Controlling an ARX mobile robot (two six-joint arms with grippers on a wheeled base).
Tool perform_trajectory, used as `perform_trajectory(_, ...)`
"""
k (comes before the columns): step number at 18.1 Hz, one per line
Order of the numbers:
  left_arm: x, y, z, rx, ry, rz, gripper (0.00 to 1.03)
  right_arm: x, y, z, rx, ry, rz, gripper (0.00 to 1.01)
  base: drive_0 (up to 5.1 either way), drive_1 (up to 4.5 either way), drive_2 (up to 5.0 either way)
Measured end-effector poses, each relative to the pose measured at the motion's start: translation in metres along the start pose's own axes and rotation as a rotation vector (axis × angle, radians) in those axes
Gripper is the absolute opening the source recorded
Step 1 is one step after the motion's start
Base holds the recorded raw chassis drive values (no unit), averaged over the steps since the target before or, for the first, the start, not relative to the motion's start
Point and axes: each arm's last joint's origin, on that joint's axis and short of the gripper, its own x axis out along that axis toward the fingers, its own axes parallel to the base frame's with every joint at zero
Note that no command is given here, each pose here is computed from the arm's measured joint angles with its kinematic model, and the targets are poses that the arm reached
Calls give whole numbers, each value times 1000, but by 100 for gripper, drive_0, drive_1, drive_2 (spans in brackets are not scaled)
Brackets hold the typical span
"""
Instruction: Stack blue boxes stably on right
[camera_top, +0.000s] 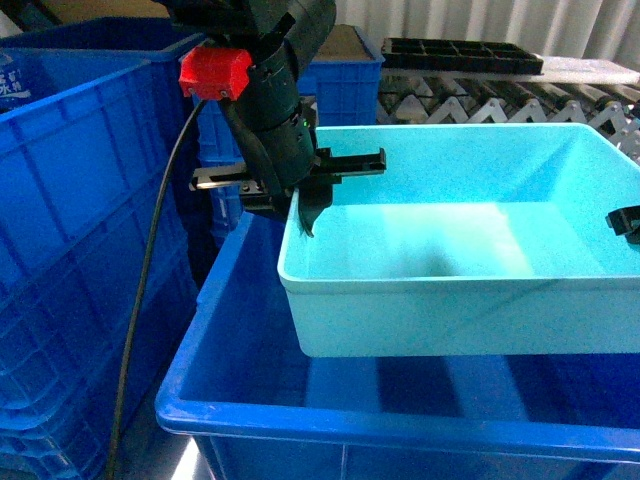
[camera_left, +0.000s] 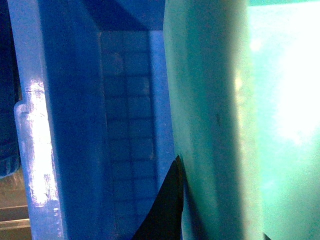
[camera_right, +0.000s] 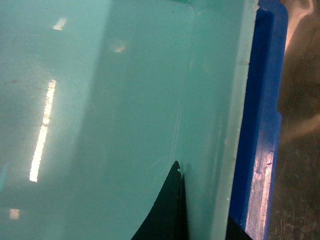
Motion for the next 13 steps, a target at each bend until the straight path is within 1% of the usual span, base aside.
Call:
perform_trajectory(2,0,0,0,0,0,0,5,0,0,0,0,0,0,2,0,0,0)
perform_trajectory(3,0,0,0,0,0,1,6,0,0,0,-13,-1,-7,8,0,0,0)
perform_trajectory(4,0,1,-1,16,4,18,15,0,-1,1,-34,-9,-25,17,0,0,0)
perform_trajectory(5,0,1,-1,34,4,32,26,-1,-2,2,-48,-15,-29,28,0,0,0)
perform_trajectory(7,0,1,-1,40,4,32,35,-1,-2,2,-52,-13,-30,35,0,0,0)
perform_trajectory(8,0,1,-1,43,3,32,39,-1,-2,2,-53,-13,-31,41,0,0,0)
perform_trajectory(9,0,1,-1,46,3,32,42,-1,-2,2,-54,-13,-31,43,0,0,0)
perform_trajectory(13,0,1,-1,54,3,35,59,-1,-2,2,-60,-12,-32,61,0,0,0)
